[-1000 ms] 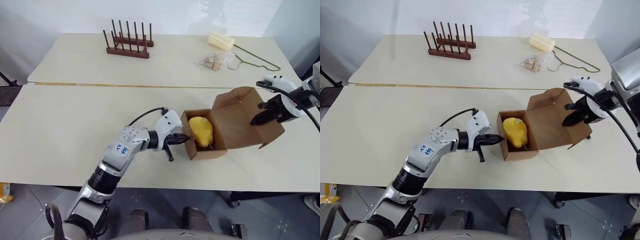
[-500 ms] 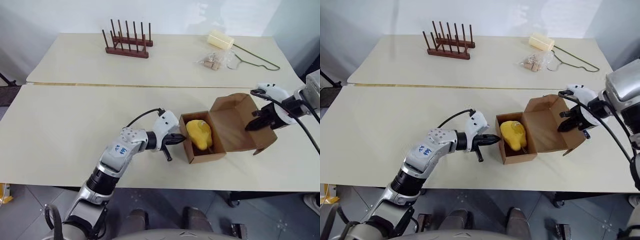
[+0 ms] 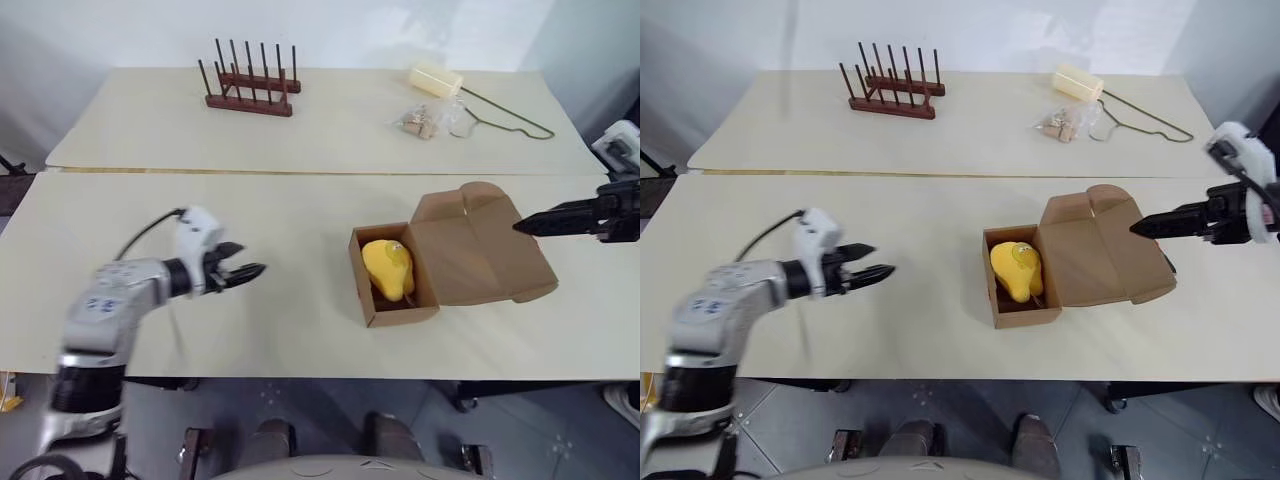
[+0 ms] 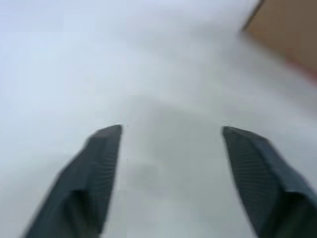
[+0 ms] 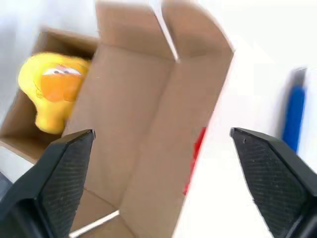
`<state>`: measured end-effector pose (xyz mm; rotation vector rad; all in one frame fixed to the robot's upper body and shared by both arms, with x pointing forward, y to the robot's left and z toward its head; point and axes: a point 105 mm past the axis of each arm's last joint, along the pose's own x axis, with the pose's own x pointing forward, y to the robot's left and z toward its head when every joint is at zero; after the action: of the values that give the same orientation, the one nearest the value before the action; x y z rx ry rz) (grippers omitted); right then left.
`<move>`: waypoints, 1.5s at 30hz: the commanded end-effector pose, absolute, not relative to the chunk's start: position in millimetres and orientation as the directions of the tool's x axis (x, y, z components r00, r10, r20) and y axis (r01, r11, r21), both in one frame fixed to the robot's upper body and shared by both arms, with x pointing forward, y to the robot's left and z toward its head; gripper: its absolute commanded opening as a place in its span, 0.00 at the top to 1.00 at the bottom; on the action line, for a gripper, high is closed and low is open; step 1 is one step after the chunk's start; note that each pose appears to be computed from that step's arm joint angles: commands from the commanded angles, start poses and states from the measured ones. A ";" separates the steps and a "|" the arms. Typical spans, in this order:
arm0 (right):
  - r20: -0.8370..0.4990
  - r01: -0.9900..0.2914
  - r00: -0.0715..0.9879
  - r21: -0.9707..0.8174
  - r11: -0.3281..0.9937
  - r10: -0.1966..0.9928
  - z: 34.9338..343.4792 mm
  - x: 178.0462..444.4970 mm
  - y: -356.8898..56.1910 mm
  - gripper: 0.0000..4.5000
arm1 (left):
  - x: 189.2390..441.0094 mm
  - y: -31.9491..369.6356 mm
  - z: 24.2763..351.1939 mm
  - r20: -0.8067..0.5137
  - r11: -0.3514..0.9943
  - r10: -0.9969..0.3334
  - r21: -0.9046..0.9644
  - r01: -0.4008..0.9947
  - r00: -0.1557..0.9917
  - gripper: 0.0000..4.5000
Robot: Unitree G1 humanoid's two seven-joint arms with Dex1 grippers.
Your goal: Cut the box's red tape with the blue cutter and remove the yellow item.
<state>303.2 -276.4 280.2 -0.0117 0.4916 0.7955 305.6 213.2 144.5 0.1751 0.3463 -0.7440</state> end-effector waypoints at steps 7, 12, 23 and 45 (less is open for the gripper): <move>-0.299 -0.913 0.381 -0.273 0.305 0.875 259.6 273.3 -222.3 0.00 | 251.1 291.6 142.2 -0.304 0.726 -0.606 0.165 0.668 0.735 0.00; -0.268 -0.933 0.306 -0.276 0.231 0.914 249.2 263.8 -212.4 0.00 | 216.8 303.1 119.1 -0.571 0.662 -0.581 0.083 0.745 0.580 0.00; -0.274 -0.903 0.336 -0.364 0.226 0.901 249.1 257.5 -227.8 0.00 | 284.2 115.6 228.4 -0.436 0.172 -0.882 0.058 0.983 0.180 0.00; -0.264 -0.884 0.457 -0.242 0.400 0.849 231.0 224.5 -225.7 0.00 | 363.3 -44.1 214.6 -0.761 -0.319 -0.645 0.356 0.879 0.074 0.00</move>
<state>229.0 -228.0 220.0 -0.3523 0.1505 1.1088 363.7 -37.0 200.7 1.0233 0.3534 -1.5680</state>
